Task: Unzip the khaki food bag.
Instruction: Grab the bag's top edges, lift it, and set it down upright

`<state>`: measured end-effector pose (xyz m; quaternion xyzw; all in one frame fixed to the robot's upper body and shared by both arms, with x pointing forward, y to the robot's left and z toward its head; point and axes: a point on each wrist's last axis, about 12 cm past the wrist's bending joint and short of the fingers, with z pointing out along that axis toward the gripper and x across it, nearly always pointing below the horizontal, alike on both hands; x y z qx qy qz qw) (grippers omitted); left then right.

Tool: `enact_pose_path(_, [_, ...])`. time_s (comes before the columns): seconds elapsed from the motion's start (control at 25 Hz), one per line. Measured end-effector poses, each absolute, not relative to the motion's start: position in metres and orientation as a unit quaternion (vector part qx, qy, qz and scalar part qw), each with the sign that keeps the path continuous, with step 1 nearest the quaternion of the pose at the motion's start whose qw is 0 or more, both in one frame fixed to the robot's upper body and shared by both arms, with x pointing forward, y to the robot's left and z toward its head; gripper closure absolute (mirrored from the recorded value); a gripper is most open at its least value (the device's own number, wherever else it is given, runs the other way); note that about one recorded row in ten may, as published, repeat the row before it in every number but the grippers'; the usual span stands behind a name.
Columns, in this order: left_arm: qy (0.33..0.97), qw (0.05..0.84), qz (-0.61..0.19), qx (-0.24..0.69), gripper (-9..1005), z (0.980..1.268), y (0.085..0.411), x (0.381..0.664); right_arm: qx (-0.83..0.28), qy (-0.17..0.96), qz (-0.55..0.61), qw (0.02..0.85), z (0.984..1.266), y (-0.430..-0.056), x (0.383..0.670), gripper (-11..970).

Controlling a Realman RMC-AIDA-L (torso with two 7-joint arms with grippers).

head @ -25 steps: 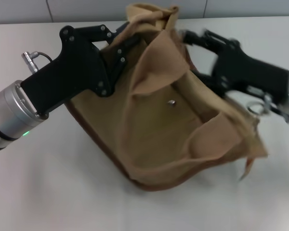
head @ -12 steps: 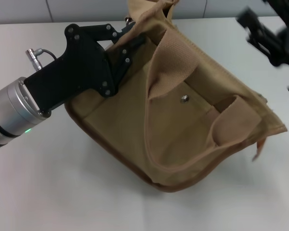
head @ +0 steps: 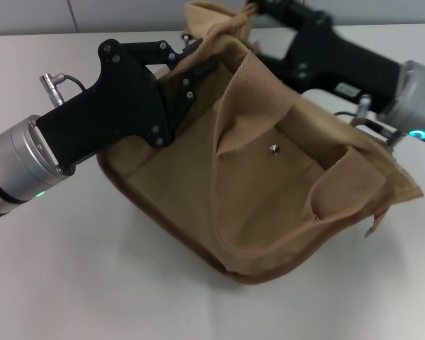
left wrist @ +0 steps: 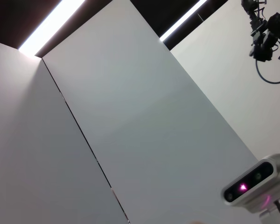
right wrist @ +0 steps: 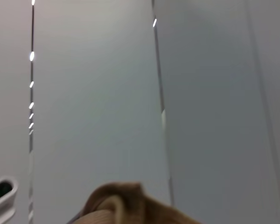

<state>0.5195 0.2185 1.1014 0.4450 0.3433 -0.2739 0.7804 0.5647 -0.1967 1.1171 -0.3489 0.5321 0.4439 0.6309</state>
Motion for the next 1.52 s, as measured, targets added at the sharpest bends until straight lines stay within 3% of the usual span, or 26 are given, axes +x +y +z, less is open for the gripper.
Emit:
enact_pose_path(0.2, [0.34, 0.779, -0.272, 0.45, 911, 1.102, 0.219, 0.52, -0.399, 0.561, 0.445, 0.572, 1.116, -0.185, 0.564, 133])
enact_pose_path(0.52, [0.334, 0.783, -0.27, 0.449, 911, 1.106, 0.216, 0.524, -0.406, 0.581, 0.439, 0.552, 1.104, -0.214, 0.535, 134])
enact_pose_path(1.0, [0.332, 0.784, -0.271, 0.448, 911, 1.108, 0.215, 0.526, -0.234, 0.513, 0.418, 0.712, 1.098, -0.299, 0.48, 135])
enact_pose_path(1.28, [0.33, 0.784, -0.27, 0.451, 911, 1.109, 0.216, 0.527, -0.261, 0.522, 0.366, 0.725, 1.094, -0.299, 0.486, 135])
enact_pose_path(1.52, [0.329, 0.785, -0.271, 0.45, 911, 1.109, 0.217, 0.527, -0.194, 0.501, 0.315, 0.782, 1.107, -0.318, 0.499, 134])
